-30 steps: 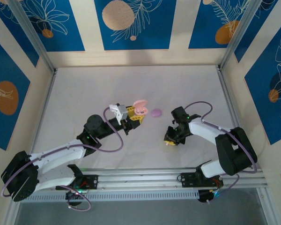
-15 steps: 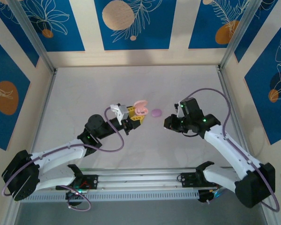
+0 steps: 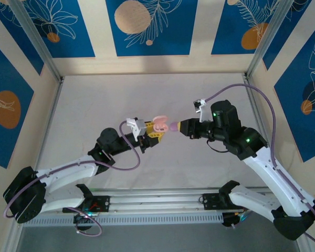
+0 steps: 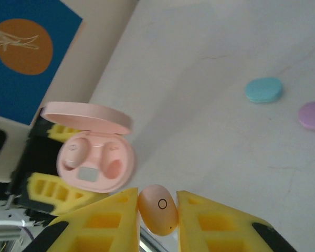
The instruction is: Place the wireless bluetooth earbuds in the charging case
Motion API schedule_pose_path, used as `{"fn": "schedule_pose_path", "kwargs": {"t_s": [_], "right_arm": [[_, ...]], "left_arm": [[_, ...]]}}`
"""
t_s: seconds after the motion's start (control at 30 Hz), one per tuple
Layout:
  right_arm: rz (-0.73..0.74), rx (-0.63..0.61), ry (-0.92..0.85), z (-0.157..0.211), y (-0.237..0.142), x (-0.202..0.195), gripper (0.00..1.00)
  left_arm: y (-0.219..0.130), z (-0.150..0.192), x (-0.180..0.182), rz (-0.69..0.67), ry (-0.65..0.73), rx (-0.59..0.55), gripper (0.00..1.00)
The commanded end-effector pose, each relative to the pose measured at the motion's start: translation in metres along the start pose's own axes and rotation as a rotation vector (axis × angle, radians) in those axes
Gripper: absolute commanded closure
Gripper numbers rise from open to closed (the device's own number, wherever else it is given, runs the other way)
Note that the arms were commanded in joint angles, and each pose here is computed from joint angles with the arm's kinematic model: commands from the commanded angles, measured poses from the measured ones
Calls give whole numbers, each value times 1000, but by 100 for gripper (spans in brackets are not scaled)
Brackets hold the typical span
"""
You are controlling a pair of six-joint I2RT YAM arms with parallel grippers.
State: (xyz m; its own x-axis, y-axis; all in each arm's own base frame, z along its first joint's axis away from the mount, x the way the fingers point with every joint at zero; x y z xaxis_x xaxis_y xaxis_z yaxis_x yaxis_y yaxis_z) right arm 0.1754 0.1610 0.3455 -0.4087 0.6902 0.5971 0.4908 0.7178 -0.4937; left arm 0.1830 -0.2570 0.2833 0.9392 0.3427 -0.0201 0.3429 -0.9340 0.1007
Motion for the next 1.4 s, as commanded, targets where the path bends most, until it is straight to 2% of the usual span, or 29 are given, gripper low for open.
{"fn": "schedule_pose_path", "kwargs": {"t_s": [0.0,0.43,1.37], "right_arm": [[-39,9,-74,-4,-3,14,77],[-27,60,-140,-1,12,22,77],[-33,82,-169,2,24,24,77]], "left_arm": [[4,-7,-8,65,29,-21,82],[9,-11,-12,120,15,-15,81],[12,-14,-12,124,13,-24,81]]}}
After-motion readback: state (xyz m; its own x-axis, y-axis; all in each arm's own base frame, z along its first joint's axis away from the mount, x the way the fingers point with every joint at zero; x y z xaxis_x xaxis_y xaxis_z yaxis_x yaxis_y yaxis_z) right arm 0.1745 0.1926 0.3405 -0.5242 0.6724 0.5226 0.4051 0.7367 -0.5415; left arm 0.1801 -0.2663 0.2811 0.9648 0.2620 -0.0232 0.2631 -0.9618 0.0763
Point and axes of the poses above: each hand's point on the last joint's axis, 136 mm out from that joint toward the fingers, its own y axis out along the fingers, its own x axis along the line the jaws close on, z = x × y, the point moved 7 cm from there along -y, back along the fingers, and after that the axes turned 2 degrees about y, right-handed, at the moved point
